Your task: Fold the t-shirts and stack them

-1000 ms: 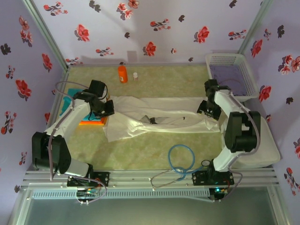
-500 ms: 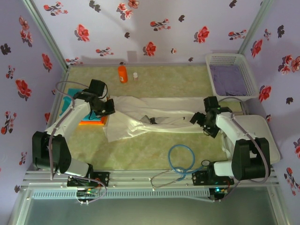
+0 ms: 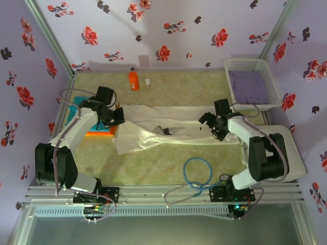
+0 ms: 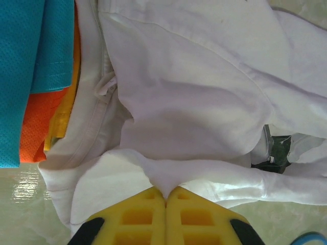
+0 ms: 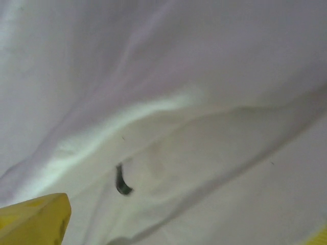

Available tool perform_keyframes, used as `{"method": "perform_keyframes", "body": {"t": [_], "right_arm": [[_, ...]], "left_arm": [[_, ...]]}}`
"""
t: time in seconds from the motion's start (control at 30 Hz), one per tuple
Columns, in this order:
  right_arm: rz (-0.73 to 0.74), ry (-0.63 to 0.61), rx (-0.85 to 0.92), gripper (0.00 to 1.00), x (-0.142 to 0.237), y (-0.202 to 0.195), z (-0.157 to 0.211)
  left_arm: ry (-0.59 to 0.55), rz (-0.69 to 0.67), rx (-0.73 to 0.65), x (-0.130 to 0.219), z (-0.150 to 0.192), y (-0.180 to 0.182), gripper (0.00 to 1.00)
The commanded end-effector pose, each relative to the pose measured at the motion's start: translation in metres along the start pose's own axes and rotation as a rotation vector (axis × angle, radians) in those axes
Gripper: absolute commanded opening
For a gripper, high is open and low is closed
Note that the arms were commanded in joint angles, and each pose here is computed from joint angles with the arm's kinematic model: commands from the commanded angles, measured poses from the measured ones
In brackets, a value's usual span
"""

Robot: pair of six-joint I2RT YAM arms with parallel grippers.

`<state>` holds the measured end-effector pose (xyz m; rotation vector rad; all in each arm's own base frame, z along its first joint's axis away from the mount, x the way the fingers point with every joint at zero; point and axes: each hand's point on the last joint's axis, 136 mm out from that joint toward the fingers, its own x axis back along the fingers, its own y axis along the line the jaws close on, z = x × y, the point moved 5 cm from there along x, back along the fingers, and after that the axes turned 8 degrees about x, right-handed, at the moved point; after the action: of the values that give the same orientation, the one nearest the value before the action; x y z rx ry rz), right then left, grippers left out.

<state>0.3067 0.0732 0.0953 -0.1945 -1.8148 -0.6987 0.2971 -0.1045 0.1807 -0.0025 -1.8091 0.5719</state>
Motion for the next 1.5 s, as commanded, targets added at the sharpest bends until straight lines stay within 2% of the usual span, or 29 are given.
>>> {"method": "perform_keyframes", "body": {"t": [0.0, 0.2, 0.4, 0.53, 0.63, 1.07, 1.47], "right_arm": [[-0.037, -0.042, -0.002, 0.99, -0.001, 0.015, -0.030], [-0.002, -0.056, 0.022, 0.99, 0.008, 0.011, -0.058], [0.005, -0.071, 0.082, 0.99, 0.027, 0.009, -0.053], [0.089, -0.102, 0.156, 0.99, 0.041, 0.001, -0.057], [0.087, -0.110, 0.172, 0.99, 0.047, 0.001, -0.055], [0.084, -0.091, 0.163, 0.99, 0.040, -0.009, -0.043], [0.095, -0.075, 0.159, 0.99, 0.036, -0.014, -0.043]], "left_arm": [[0.002, 0.013, 0.022, 0.000, -0.004, -0.002, 0.00], [0.006, 0.008, 0.025, -0.001, 0.000, 0.002, 0.00], [0.010, 0.007, 0.029, -0.004, -0.002, 0.001, 0.00], [0.013, 0.014, 0.036, -0.004, -0.005, -0.002, 0.00], [0.009, 0.016, 0.043, -0.004, -0.008, -0.004, 0.00], [0.039, -0.031, 0.023, -0.020, -0.041, -0.016, 0.00], [0.066, -0.074, -0.070, -0.027, -0.074, -0.034, 0.00]]}}
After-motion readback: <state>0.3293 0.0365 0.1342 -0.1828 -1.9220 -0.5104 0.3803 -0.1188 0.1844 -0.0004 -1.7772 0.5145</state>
